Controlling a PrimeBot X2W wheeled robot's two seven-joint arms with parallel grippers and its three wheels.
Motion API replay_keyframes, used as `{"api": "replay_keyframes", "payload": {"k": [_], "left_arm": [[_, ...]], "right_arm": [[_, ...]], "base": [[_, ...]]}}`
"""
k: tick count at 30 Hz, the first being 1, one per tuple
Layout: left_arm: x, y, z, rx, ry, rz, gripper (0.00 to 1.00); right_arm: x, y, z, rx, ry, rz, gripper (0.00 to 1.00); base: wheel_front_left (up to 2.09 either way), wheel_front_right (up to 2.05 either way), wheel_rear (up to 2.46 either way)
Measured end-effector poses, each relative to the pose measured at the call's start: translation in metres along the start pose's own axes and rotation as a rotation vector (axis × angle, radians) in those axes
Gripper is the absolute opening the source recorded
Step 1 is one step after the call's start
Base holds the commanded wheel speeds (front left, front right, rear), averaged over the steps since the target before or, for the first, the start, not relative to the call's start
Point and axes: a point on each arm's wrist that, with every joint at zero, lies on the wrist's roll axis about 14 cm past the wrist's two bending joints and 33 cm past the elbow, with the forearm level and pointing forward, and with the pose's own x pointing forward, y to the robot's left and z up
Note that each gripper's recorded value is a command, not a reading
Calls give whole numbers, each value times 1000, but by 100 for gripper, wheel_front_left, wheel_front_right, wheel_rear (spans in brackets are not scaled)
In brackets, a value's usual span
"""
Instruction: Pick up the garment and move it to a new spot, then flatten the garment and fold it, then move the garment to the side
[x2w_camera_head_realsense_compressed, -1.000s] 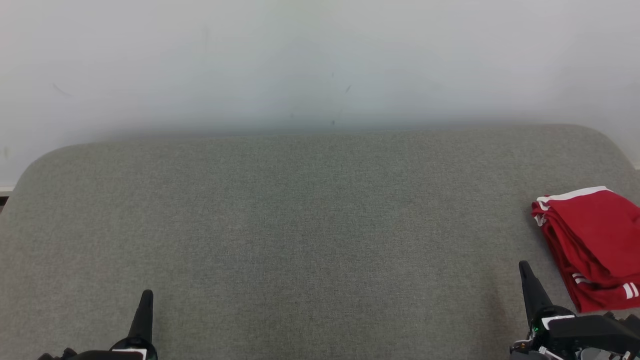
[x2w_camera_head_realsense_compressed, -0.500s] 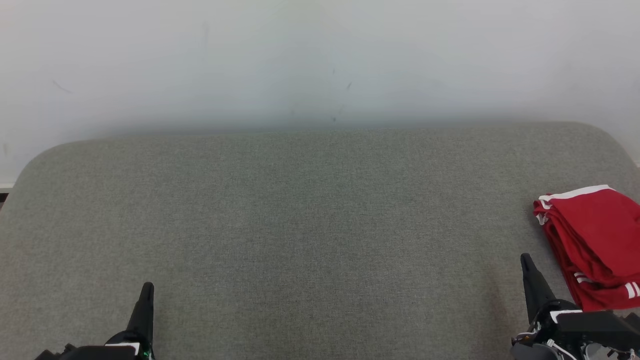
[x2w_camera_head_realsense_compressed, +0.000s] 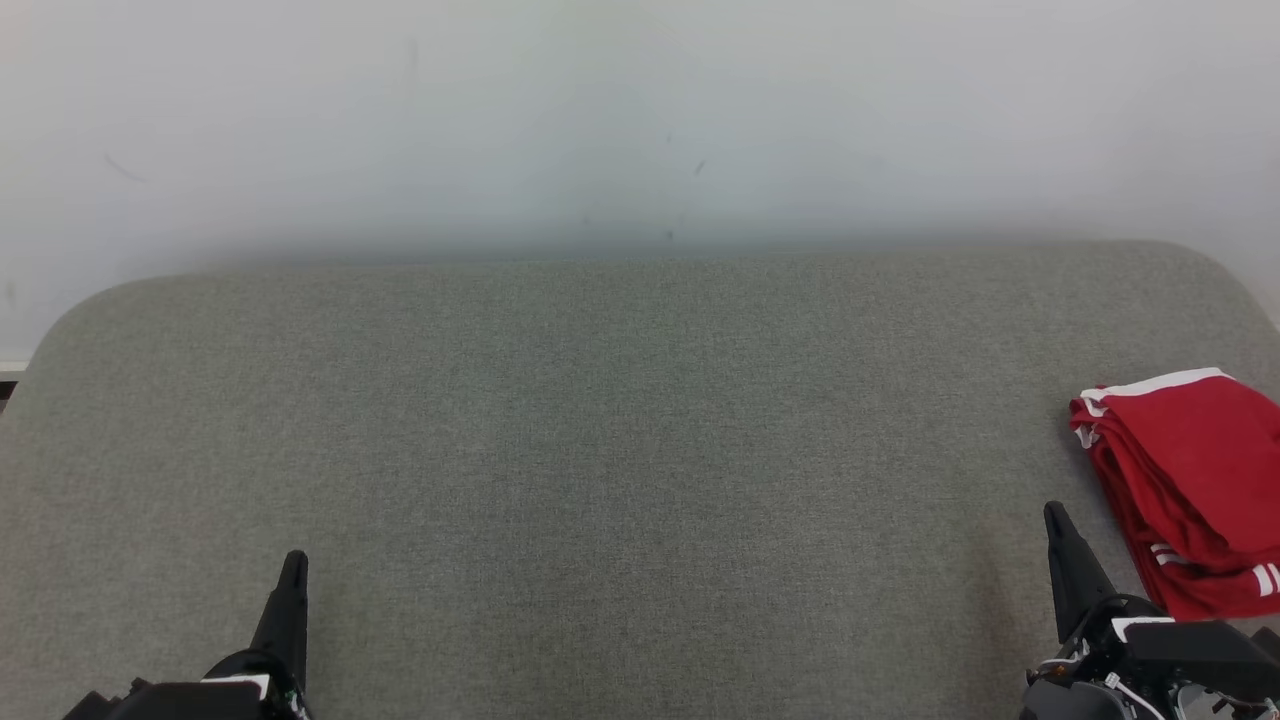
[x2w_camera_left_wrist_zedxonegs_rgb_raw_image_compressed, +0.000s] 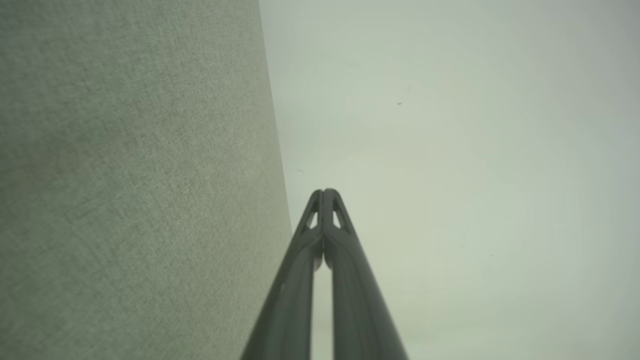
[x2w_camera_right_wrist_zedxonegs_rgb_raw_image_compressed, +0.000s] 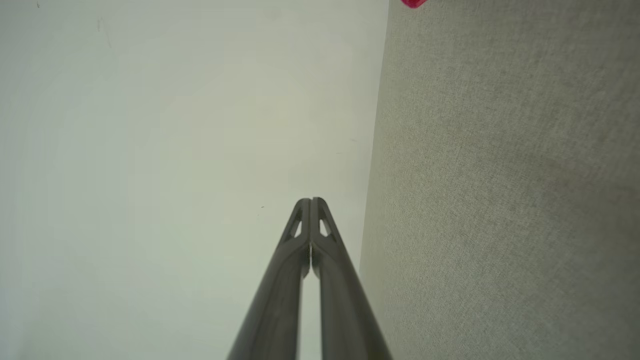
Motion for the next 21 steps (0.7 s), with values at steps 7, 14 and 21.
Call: {"api": "replay_keyframes", "payload": {"k": [7, 14, 21], "left_arm": [[0, 0, 0, 0, 0, 0, 0], [0, 0, 0, 0, 0, -1, 0], [0, 0, 0, 0, 0, -1, 0]], "right_arm": [[0, 0, 0, 0, 0, 0, 0], [0, 0, 0, 0, 0, 0, 0], [0, 0, 0, 0, 0, 0, 0]], "base": [[0, 0, 0], [0, 0, 0], [0, 0, 0]]}}
